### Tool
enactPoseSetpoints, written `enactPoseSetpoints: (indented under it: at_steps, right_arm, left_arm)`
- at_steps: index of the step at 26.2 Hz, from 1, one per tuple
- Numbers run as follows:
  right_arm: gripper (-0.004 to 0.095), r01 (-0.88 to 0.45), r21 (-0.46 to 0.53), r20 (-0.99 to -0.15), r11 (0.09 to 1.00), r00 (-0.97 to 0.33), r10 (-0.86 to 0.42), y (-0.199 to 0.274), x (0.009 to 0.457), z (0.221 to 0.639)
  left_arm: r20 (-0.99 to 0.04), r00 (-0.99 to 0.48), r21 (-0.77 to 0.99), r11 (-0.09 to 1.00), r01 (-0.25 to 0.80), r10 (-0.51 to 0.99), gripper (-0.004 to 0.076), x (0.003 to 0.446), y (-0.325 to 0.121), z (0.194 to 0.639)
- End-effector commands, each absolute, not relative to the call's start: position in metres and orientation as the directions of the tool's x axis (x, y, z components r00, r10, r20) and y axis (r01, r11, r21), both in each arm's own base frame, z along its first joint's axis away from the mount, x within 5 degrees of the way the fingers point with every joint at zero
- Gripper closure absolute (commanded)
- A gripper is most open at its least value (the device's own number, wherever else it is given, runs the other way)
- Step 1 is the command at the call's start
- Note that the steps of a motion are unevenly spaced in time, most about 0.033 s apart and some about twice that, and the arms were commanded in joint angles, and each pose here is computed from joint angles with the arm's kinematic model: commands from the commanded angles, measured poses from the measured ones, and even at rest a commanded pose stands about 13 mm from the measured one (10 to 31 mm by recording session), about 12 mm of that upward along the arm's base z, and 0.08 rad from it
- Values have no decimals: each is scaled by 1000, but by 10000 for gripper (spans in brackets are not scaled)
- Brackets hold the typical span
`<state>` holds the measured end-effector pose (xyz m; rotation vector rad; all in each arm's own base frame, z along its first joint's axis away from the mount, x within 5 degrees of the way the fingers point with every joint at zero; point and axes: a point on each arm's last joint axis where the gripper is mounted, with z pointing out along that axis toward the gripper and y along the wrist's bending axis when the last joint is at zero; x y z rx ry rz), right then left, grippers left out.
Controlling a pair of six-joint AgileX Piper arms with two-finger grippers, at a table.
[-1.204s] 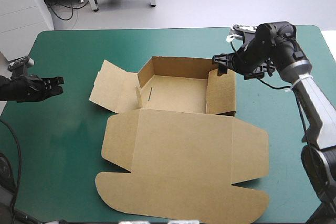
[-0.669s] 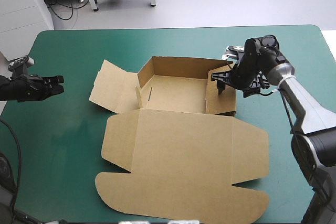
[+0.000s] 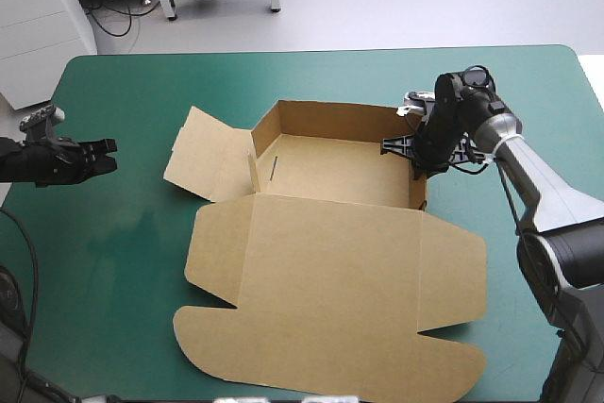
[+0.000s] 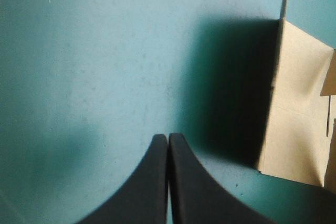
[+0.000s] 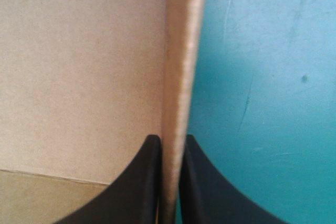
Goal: Fold the box
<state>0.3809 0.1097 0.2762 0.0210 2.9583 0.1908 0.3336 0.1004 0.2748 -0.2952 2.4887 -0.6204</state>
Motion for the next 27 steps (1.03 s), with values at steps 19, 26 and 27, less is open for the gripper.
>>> enactPoseSetpoints:
  at_steps: [19,26,27]
  right_arm:
    - [926,-226,246,-552,943,-832,-56,94,288,429]
    - [926,-320,221,-715,921,-696,-70,78,222,483]
    - [926,-320,216,-722,922,-688,-70,77,219,485]
  left_arm:
    - [-543,-758,-488,871,-65,-361,757,334,101,298]
    - [-532,-771,-481,875,-65,-350,756,335,101,295]
    - [-529,-773,-482,874,-65,-350,756,335,101,294]
